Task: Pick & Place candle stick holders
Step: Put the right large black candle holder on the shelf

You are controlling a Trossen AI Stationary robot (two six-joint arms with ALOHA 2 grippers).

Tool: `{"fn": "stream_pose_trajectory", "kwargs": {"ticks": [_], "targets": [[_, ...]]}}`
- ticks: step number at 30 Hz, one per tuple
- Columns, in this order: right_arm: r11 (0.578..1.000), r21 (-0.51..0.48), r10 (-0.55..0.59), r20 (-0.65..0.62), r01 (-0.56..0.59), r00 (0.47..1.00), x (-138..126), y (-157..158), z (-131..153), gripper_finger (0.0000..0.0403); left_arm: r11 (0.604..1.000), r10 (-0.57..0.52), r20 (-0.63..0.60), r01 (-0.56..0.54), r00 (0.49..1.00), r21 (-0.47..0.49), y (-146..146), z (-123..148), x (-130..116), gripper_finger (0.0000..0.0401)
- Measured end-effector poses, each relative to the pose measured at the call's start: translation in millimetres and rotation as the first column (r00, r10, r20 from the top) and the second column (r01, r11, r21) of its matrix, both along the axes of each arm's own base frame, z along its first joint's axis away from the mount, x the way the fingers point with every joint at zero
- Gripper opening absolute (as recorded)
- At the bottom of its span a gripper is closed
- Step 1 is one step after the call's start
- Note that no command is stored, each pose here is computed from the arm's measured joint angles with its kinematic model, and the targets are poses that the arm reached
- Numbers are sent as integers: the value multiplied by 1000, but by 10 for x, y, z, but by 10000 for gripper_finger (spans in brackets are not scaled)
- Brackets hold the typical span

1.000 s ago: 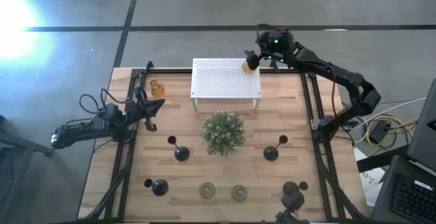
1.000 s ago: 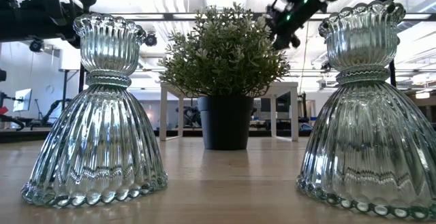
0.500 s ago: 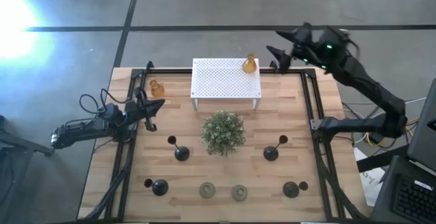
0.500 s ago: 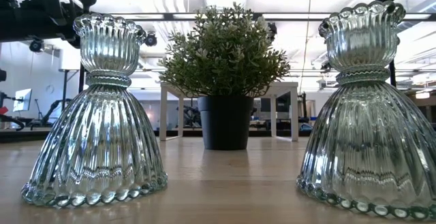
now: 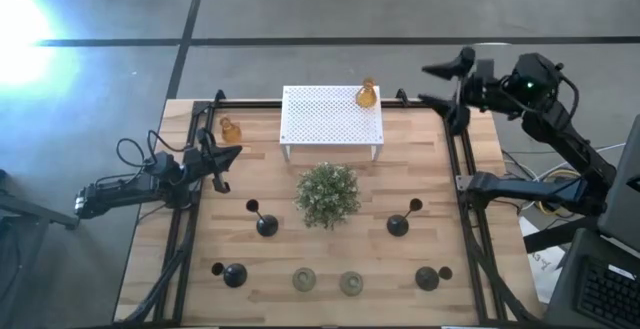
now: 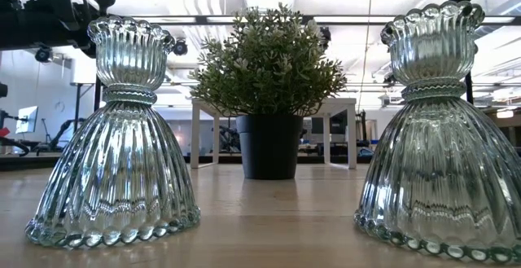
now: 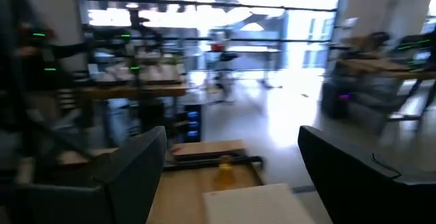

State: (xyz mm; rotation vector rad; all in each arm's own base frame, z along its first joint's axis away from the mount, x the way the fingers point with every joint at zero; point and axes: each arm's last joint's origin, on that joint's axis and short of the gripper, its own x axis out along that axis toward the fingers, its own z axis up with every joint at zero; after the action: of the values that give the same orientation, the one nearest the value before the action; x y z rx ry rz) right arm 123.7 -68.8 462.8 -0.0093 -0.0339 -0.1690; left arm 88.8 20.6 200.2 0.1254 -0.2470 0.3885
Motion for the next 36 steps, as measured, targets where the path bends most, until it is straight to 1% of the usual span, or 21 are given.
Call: {"fn": "stream_pose_trajectory", "kwargs": {"ticks": [3, 6, 8, 11, 15, 19, 22, 24, 27, 31, 36], "targets": [[993, 31, 118, -14, -117, 993, 31, 117, -18, 324, 1000, 0, 0, 0, 1000, 0, 0, -1, 0, 14], [973, 24, 229, -22, -228, 973, 99, 259, -26, 324, 1000, 1, 0, -1, 1000, 0, 0, 0, 0, 14], [961, 5, 276, -30, -276, 961, 139, 361, -33, 324, 1000, 0, 0, 0, 1000, 0, 0, 0, 0, 14], [960, -15, 277, -78, -279, 958, 171, 516, -76, 324, 1000, 0, 0, 0, 1000, 0, 0, 0, 0, 14], [982, -13, 182, -171, -187, 968, 186, 697, -165, 324, 1000, 0, 0, 0, 1000, 0, 0, 0, 0, 14], [990, 19, 137, -218, -137, 966, 163, 872, -218, 324, 1000, 0, 0, 0, 1000, 0, 0, 0, 0, 14], [989, 64, 146, -229, -135, 962, 129, 989, -239, 324, 1000, 0, 0, 0, 1000, 0, 0, 0, 0, 14], [982, 103, 178, -234, -158, 956, 113, 1067, -253, 324, 1000, 0, 0, 0, 1000, 0, 0, 0, 0, 14], [962, 160, 255, -240, -221, 937, 94, 1183, -270, 324, 1000, 0, 0, 0, 1000, 0, 0, 0, 0, 14], [925, 224, 362, -270, -307, 892, 87, 1370, -320, 324, 1000, 0, 0, 0, 1000, 0, 0, -1, 0, 14], [876, 311, 460, -312, -368, 831, 108, 1620, -408, 324, 1000, 0, 0, 0, 1000, 0, 0, 0, 0, 14]]}}
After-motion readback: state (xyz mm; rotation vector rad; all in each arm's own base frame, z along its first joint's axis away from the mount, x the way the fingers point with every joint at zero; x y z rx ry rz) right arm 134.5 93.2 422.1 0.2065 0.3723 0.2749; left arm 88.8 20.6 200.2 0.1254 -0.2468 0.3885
